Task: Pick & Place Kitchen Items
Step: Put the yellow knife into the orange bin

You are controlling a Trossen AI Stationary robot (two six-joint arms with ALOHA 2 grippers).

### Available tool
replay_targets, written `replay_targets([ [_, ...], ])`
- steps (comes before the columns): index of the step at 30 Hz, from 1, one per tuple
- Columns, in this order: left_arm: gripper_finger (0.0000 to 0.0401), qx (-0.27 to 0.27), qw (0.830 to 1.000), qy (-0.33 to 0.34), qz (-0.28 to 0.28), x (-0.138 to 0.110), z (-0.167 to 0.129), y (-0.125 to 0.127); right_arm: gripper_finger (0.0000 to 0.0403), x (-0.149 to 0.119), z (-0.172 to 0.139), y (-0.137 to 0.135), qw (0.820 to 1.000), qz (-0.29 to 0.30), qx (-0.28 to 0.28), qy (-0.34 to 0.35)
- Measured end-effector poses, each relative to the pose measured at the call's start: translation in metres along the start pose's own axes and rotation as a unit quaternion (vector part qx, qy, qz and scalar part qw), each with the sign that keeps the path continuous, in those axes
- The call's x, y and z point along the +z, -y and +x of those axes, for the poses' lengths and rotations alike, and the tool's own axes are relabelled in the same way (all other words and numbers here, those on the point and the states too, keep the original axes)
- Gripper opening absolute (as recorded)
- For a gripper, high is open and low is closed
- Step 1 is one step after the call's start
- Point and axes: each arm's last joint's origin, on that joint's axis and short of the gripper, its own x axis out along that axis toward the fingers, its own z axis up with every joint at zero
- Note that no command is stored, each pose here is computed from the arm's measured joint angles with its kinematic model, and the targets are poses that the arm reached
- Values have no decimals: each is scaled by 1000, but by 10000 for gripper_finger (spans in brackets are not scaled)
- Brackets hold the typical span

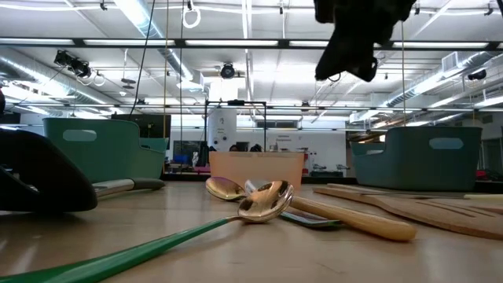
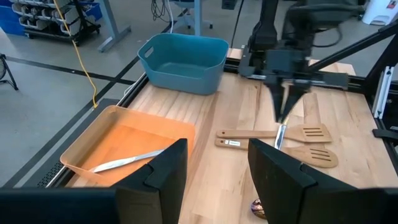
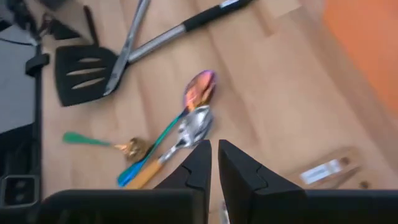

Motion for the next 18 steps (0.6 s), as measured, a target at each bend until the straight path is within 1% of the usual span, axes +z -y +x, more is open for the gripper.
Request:
replay_targets([
  [5,177,0,1000,0,-1,0,0,0,40,-17,-4,-20,999,-10,18,-26],
  [10,177,0,1000,0,-2,0,0,0,40,-38,-9,-35,997,-5,21,-71],
  [15,177,0,1000,0,-2,0,0,0,40,-56,-15,-45,993,19,18,-117],
  [18,177,0,1000,0,-2,0,0,0,40,-68,-19,-46,988,37,-4,-149],
])
